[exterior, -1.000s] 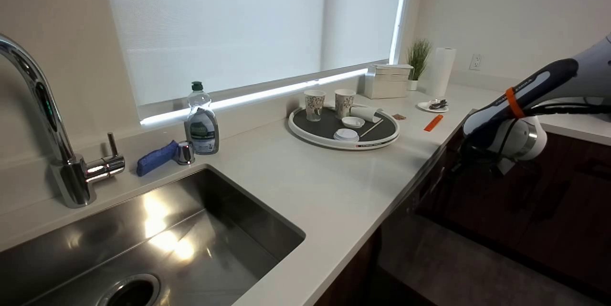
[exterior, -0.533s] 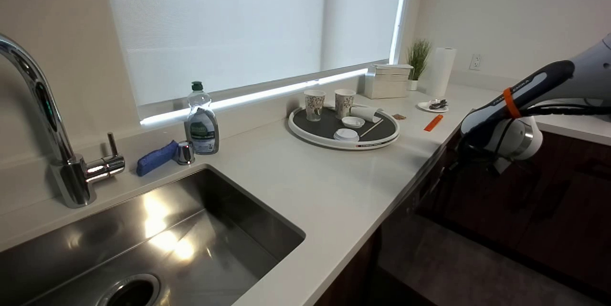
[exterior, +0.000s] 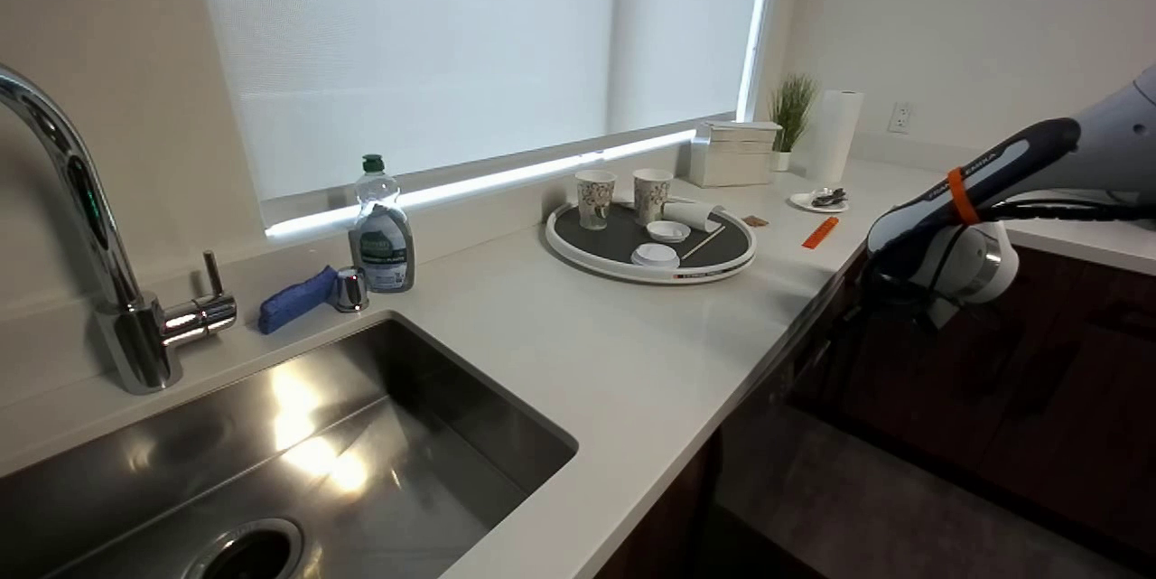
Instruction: Press the button on the object
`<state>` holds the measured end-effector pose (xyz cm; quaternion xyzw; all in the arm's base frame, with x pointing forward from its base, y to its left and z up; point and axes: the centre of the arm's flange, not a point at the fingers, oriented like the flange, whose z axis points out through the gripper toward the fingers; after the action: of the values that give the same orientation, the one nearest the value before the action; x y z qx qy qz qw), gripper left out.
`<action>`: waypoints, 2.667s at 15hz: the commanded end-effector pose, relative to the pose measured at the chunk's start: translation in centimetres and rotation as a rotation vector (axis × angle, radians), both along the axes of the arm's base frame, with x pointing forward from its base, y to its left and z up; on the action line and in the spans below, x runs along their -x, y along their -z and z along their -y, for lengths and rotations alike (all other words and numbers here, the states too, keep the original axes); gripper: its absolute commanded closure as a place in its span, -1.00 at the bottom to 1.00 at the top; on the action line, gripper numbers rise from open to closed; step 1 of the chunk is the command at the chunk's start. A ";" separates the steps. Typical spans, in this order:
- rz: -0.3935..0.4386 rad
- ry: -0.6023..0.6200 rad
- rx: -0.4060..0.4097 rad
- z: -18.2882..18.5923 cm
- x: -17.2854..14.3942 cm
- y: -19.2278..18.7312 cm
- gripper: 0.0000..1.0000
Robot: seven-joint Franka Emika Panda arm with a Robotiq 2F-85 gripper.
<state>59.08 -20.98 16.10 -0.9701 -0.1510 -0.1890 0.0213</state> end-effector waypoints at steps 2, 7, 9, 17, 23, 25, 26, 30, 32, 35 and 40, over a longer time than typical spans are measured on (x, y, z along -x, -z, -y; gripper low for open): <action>0.040 -0.009 -0.007 0.6 -0.4 0.7 1.00; 0.047 -0.005 -0.013 0.8 -0.4 0.6 1.00; 0.049 -0.006 -0.016 0.8 -0.4 0.7 1.00; 0.061 -0.011 -0.036 1.0 -0.4 0.5 1.00; 0.067 -0.018 -0.049 1.0 -0.3 0.3 1.00; 0.067 -0.020 -0.051 1.0 -0.3 0.4 1.00; 0.066 -0.021 -0.054 0.9 -0.3 0.4 1.00; 0.067 -0.019 -0.059 0.9 -0.4 0.6 1.00; 0.071 -0.014 -0.062 0.8 -0.4 0.6 1.00; 0.070 -0.011 -0.076 0.8 -0.5 0.5 1.00; 0.068 0.001 -0.100 0.7 -0.5 0.5 1.00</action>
<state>59.03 -22.16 16.08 -0.9643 -0.1445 -0.2164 0.0488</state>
